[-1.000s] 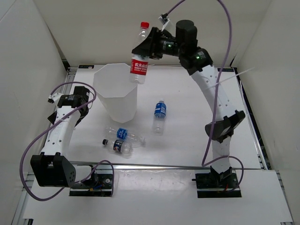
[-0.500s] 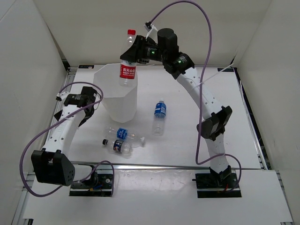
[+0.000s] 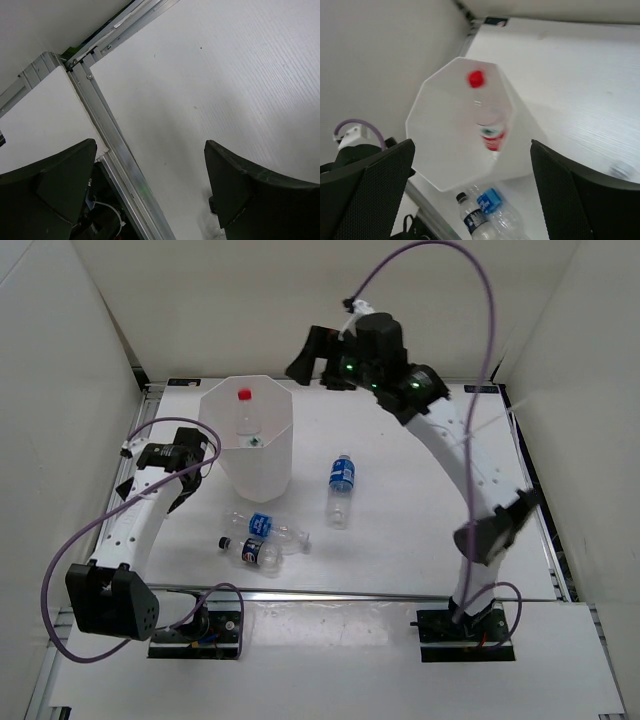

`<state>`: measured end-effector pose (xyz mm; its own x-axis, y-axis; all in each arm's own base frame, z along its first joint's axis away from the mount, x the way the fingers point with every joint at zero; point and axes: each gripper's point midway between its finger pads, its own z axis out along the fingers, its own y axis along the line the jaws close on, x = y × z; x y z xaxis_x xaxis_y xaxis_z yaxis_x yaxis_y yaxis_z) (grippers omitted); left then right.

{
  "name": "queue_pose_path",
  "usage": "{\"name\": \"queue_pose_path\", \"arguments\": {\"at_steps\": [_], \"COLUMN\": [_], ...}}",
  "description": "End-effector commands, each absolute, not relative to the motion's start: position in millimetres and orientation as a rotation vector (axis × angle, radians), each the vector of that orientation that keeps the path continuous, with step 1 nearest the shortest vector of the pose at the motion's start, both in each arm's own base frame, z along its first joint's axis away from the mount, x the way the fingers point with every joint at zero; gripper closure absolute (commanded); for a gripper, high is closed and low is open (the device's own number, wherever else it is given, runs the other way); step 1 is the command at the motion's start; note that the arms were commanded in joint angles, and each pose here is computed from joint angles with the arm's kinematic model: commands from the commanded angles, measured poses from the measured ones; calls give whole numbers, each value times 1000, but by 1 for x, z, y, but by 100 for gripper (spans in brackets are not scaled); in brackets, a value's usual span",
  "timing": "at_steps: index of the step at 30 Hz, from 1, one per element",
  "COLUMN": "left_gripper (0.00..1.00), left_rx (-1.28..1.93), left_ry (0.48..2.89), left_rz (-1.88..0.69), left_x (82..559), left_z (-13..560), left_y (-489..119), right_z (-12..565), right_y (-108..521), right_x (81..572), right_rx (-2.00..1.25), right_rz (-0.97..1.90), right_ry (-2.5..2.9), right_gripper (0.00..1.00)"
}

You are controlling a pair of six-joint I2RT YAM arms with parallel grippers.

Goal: Put the plastic bottles in the bin

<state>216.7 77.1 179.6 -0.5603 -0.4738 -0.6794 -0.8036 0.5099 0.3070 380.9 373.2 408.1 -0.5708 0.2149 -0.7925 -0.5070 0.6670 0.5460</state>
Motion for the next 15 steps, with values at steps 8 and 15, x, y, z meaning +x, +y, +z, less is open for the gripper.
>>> {"name": "queue_pose_path", "arguments": {"at_steps": [8,15], "left_gripper": [0,0], "left_rx": [-1019,-999], "left_ry": [2218,2227], "left_rz": [858,858], "left_x": [204,204], "left_z": [190,190], "left_y": [82,80], "right_z": [290,177], "right_y": [213,262], "right_x": [390,377], "right_rx": [357,71], "right_rz": [776,653], "right_ry": [2358,2692], "right_gripper": [0,0]}}
